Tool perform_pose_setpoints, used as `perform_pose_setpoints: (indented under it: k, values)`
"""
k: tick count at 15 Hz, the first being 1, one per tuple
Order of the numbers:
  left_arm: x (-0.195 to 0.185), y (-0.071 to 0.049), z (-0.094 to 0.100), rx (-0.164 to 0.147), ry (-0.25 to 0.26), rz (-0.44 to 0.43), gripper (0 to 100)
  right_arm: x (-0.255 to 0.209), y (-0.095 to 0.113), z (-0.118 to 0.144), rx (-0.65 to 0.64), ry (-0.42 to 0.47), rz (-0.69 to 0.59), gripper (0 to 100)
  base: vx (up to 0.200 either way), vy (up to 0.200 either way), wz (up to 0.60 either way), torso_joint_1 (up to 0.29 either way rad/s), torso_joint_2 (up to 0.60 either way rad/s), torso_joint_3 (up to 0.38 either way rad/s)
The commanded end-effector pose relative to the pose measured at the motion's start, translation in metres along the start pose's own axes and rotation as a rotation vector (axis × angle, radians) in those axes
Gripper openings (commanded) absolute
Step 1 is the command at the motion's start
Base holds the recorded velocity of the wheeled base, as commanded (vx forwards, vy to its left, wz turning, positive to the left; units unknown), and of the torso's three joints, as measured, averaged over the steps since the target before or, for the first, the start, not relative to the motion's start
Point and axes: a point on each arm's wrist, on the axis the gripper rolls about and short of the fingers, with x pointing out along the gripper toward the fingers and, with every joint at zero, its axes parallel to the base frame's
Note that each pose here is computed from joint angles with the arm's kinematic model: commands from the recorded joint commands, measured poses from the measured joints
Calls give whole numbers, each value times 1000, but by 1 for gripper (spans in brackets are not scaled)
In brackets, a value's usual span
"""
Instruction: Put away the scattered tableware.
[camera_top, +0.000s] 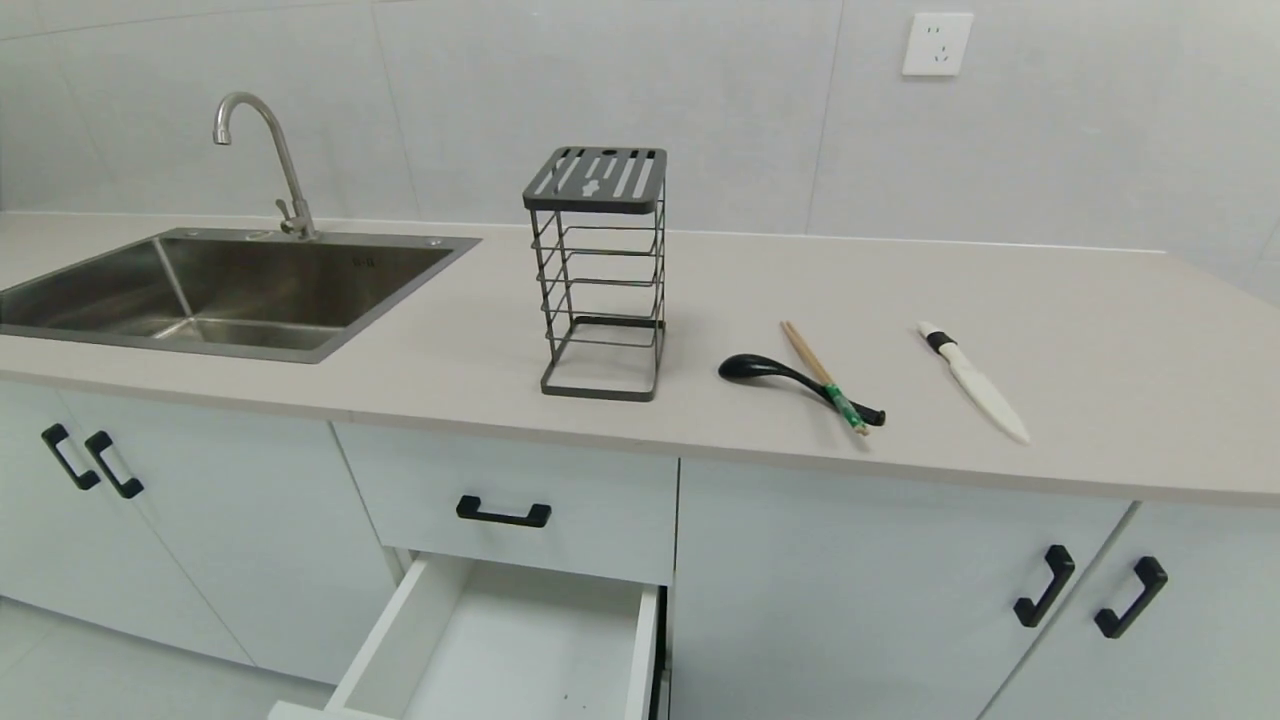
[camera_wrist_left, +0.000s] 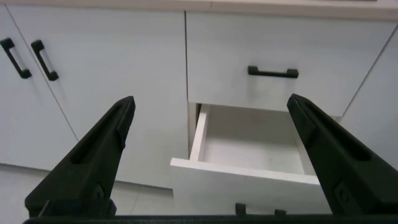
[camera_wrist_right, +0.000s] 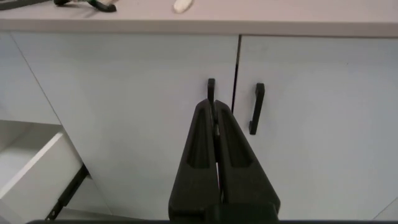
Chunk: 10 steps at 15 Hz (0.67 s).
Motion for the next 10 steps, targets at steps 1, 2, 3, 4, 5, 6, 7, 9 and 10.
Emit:
perform_pose_setpoints:
  k: [1,2,3,4,5,6,7,9,10]
  values:
    - [0,0,0,3,2,-1,100,0,0,0,0,2,0,0,0,0,0,373,-456,-246]
    - [0,0,0,7,2,-1,100,0,0,0,0,2,0,0,0,0,0,344,-476,-256]
    - [0,0,0,9,2,-3,100,0,0,0,0,2,2,0,0,0,0,295,-486,-242]
    - [0,0,0,7,2,-3,100,0,0,0,0,2,0,0,0,0,0,271,-500,-246]
    - [0,0,0,7,2,-3,100,0,0,0,1,2,2,0,0,0,0,271,-496,-251]
    - [0,0,0,7,2,-3,100,0,0,0,0,2,2,0,0,0,0,261,-496,-256]
    - [0,0,0,7,2,-3,100,0,0,0,1,2,2,0,0,0,0,261,-515,-256]
    - [0,0,0,7,2,-3,100,0,0,0,3,2,2,0,0,0,0,264,-517,-256]
    - [0,0,0,7,2,-3,100,0,0,0,3,2,2,0,0,0,0,222,-447,-212]
